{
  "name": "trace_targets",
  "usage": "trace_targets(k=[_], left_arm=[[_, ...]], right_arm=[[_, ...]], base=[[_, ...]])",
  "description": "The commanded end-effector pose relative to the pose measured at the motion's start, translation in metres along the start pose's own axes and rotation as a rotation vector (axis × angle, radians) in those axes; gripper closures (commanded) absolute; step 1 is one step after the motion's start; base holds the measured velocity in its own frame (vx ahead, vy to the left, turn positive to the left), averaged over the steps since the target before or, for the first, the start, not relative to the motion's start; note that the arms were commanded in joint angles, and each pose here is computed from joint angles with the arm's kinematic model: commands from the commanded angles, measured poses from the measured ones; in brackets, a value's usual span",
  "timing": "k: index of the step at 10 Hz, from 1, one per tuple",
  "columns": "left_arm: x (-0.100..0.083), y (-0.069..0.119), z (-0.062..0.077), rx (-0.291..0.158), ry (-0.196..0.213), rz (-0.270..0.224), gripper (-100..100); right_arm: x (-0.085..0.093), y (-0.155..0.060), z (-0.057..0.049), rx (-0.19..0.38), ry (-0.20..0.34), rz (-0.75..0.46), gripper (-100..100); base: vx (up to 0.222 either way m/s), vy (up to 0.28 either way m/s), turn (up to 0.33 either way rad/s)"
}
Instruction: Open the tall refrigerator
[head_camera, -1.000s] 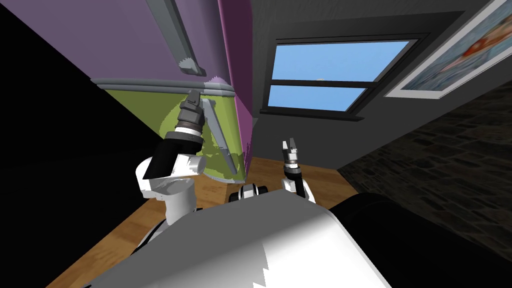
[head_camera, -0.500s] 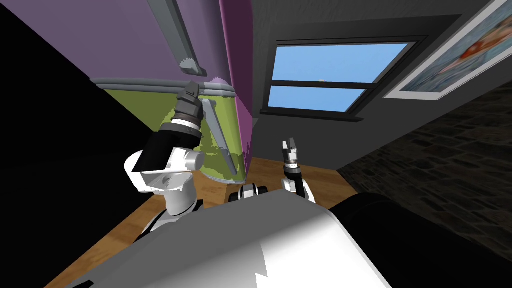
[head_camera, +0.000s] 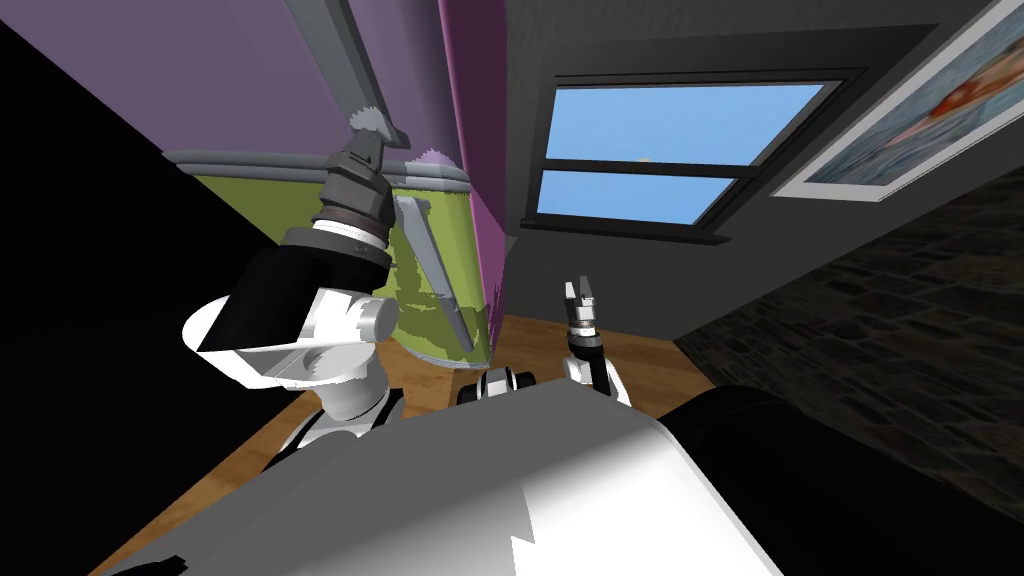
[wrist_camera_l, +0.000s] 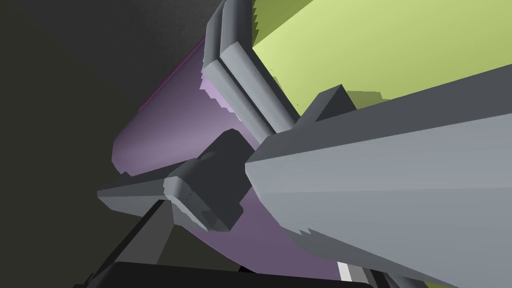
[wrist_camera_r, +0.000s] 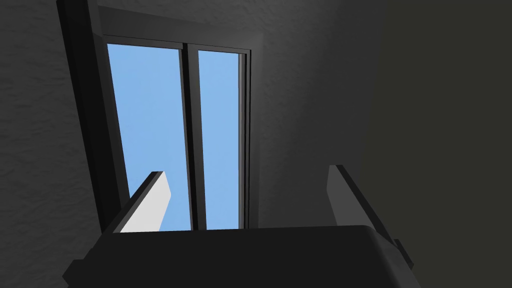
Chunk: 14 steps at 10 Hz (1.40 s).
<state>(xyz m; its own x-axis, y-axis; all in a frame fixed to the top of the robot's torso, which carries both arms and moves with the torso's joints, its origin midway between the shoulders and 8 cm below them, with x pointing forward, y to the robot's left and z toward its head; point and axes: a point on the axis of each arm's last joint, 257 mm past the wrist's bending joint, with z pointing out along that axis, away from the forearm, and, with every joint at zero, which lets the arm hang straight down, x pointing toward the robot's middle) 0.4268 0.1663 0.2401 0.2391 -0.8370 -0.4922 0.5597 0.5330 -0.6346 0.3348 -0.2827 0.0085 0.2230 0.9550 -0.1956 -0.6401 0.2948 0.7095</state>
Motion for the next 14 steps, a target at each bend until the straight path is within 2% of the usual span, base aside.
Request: trace_targets(k=[1,5,6,7,9,10,11,14], left_arm=[[-0.006,-0.008,-0.001,0.017,-0.006,0.007,-100],[-0.018,-0.021,0.010,0.012,-0.015,0.005,-100],[-0.016,-0.020,0.009,0.014,-0.014,0.006,-100],[-0.013,-0.015,0.005,0.014,-0.012,0.007,100],[-0.008,-0.010,0.000,0.016,-0.008,0.008,100],[-0.010,-0.012,0.002,0.017,-0.010,0.007,100],[-0.002,-0.002,0.011,-0.013,0.011,0.021,-100],[0.007,0.006,0.023,-0.044,0.040,0.042,-100]], right_arm=[[0.000,0.000,0.000,0.000,0.000,0.000,0],[0.000,0.000,0.000,0.000,0.000,0.000,0],[0.000,0.000,0.000,0.000,0.000,0.000,0],[0.000,0.000,0.000,0.000,0.000,0.000,0],[0.000,0.000,0.000,0.000,0.000,0.000,0],[0.000,0.000,0.000,0.000,0.000,0.000,0],[0.000,0.000,0.000,0.000,0.000,0.000,0],[0.000,0.000,0.000,0.000,0.000,0.000,0]], base=[[0.010,0.006,0.010],[0.040,0.012,-0.004],[0.016,0.008,0.009],[-0.026,-0.010,0.003],[-0.054,-0.019,-0.001],[-0.025,-0.007,0.000],[-0.016,0.008,-0.036],[-0.037,0.026,-0.048]])
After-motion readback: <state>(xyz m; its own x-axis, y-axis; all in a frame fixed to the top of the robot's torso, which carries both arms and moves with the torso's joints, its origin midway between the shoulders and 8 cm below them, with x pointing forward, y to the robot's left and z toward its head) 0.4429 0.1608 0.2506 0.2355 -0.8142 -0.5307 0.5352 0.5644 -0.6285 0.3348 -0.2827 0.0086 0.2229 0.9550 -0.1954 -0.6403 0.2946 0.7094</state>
